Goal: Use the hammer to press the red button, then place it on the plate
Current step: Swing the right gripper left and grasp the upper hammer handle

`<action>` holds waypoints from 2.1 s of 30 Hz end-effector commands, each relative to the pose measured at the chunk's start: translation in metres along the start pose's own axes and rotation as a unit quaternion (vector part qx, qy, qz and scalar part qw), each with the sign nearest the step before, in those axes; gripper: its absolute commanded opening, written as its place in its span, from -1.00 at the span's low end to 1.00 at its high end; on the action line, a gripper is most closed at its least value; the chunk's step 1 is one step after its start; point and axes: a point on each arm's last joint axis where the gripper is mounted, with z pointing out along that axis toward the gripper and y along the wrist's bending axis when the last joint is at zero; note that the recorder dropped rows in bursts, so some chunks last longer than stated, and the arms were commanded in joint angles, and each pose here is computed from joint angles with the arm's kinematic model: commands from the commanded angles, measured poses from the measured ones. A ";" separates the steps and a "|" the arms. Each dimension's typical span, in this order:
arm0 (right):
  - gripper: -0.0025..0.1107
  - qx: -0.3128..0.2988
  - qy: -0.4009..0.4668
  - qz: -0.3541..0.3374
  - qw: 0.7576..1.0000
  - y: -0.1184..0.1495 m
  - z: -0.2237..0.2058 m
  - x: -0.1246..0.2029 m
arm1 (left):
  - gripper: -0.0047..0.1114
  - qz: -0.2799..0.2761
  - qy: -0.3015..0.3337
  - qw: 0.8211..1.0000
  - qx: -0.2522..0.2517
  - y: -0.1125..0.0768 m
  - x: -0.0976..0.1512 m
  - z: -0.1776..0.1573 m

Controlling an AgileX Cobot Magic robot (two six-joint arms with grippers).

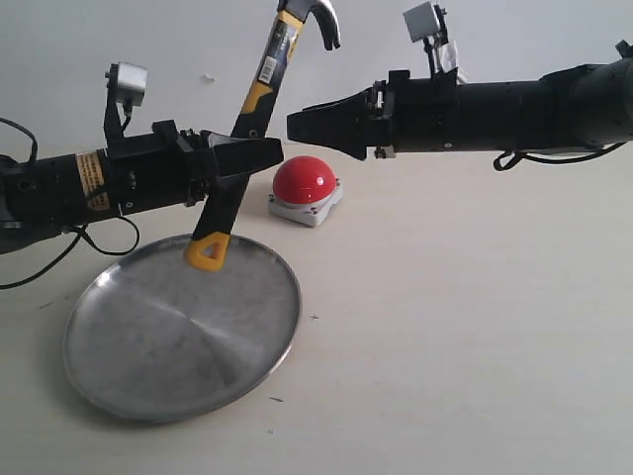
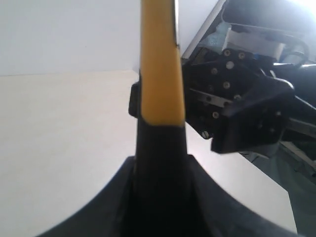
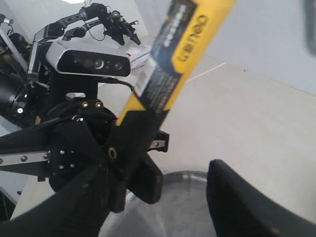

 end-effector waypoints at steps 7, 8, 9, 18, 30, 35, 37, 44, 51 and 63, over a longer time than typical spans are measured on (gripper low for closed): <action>0.04 -0.011 -0.010 -0.067 0.998 0.005 0.006 -0.006 | -0.92 0.011 -0.041 0.999 0.029 -0.011 -0.013 0.000; 0.05 -0.011 -0.010 -0.069 0.998 0.004 0.007 -0.007 | -0.92 0.011 -0.041 0.999 0.029 -0.011 -0.013 0.000; 0.07 -0.011 -0.011 -0.065 0.998 0.004 0.007 -0.008 | -0.92 0.011 -0.040 0.999 0.031 -0.012 -0.013 0.001; 0.17 -0.013 -0.016 -0.032 0.999 0.004 0.007 -0.016 | -0.92 0.034 -0.039 0.998 0.033 -0.014 -0.011 0.003; 0.27 -0.026 -0.011 -0.053 0.998 0.011 0.017 -0.014 | -0.92 0.069 -0.032 0.996 0.036 -0.015 -0.010 0.003; 0.27 -0.027 -0.011 -0.081 0.996 0.011 0.018 -0.014 | -0.92 0.078 -0.030 0.996 0.036 -0.015 -0.010 0.003; 0.27 -0.026 -0.012 -0.096 0.995 0.011 0.018 -0.014 | -0.92 0.084 -0.027 0.995 0.038 -0.015 -0.009 0.003; 0.27 -0.026 -0.012 -0.112 0.993 0.011 0.018 -0.014 | -0.92 0.085 -0.025 0.995 0.039 -0.015 -0.009 0.003; 0.27 -0.025 -0.015 -0.104 0.994 0.010 0.017 -0.018 | -0.92 0.127 -0.023 0.990 0.059 -0.035 -0.023 -0.002; 0.27 -0.071 -0.010 -0.073 0.995 0.035 0.049 -0.028 | -0.92 0.156 -0.041 0.985 0.056 -0.038 -0.022 0.004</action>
